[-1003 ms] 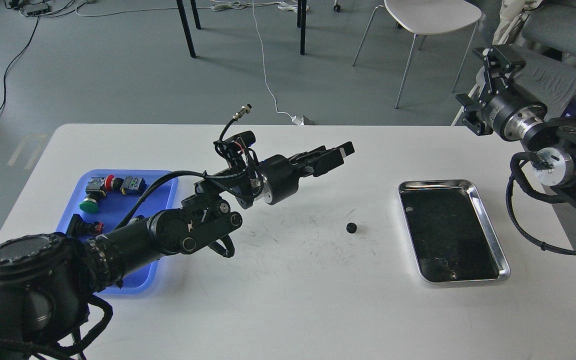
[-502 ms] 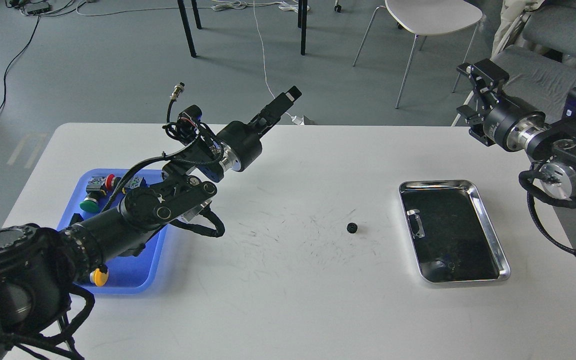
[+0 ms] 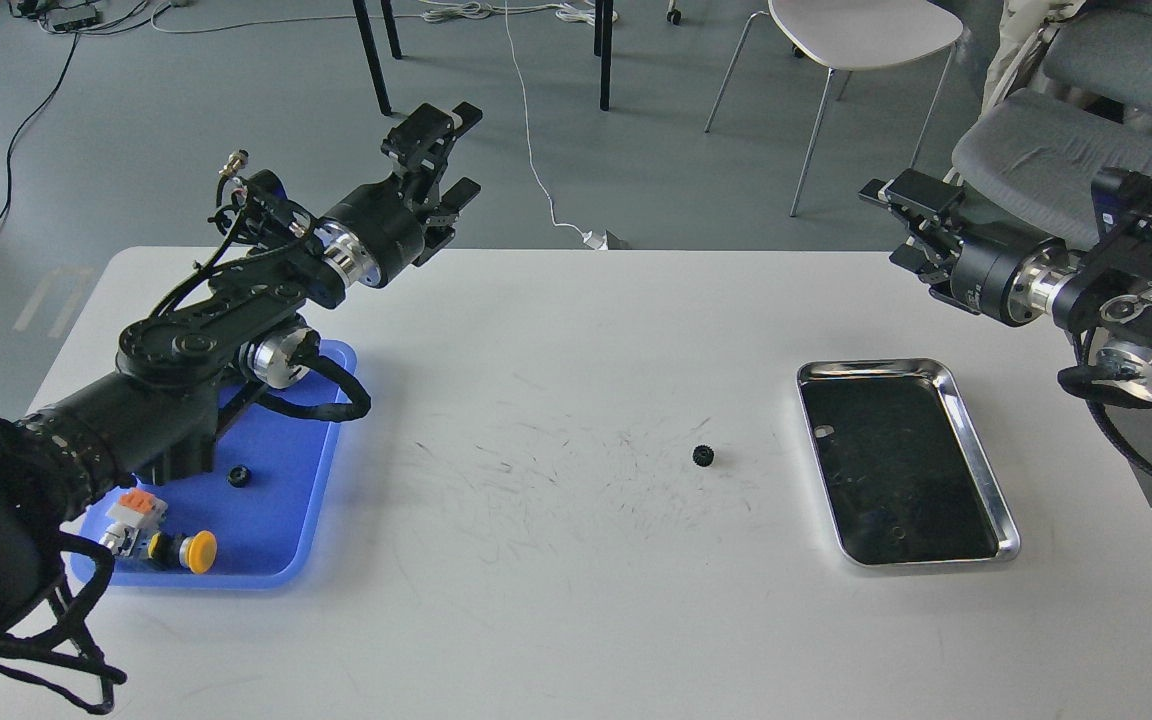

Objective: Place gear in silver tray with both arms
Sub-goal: 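Open the left gripper, releasing the gear onto the table, and withdraw, then reach the right gripper down to the black gear on the table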

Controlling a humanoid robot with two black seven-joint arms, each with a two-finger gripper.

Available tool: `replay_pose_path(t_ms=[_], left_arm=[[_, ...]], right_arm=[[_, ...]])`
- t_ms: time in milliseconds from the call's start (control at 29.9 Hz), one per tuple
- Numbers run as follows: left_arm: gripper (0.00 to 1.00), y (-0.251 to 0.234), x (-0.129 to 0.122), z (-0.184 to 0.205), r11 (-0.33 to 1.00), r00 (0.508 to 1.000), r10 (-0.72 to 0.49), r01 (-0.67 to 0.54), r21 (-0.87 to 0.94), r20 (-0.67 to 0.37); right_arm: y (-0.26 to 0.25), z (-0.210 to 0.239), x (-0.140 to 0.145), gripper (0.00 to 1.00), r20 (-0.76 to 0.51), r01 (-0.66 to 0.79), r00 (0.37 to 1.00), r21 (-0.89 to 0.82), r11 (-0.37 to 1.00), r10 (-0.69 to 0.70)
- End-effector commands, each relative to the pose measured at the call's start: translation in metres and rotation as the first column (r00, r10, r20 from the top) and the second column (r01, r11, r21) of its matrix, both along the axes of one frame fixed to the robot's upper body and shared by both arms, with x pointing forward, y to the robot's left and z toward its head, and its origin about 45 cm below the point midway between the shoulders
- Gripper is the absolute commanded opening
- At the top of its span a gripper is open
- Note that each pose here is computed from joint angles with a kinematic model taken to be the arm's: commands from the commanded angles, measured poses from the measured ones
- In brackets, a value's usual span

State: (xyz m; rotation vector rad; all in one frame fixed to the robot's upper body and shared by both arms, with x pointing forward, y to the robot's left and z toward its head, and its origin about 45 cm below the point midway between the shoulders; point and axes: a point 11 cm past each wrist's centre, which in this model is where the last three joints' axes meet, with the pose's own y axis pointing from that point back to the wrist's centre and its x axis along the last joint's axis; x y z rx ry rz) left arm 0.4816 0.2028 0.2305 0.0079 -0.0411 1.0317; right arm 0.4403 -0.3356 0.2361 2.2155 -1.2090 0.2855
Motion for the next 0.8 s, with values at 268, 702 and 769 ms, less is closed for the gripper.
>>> replay_pose_path(t_ms=[268,702,769], left_arm=[[0.98,0.041,0.012,0.019,0.982,0.992,0.104,-0.113,-0.153,-0.066],[0.98,0.082,0.008,0.011,0.936,0.972,0.189,-0.222,-0.274,-0.140],[0.98,0.087,0.007,0.012,0.920,0.969,0.189,-0.231,-0.316,-0.158]], right_arm=[[0.009,-0.007,-0.017,0.99,-0.050,-0.244,0.970,-0.216,0.946,0.239],[0.030,-0.006,-0.029,0.99,-0.105,-0.492,0.858,-0.453,0.744,0.503],[0.036,0.001,-0.028,0.99,-0.106,-0.526,0.828,-0.485,0.699,0.550]])
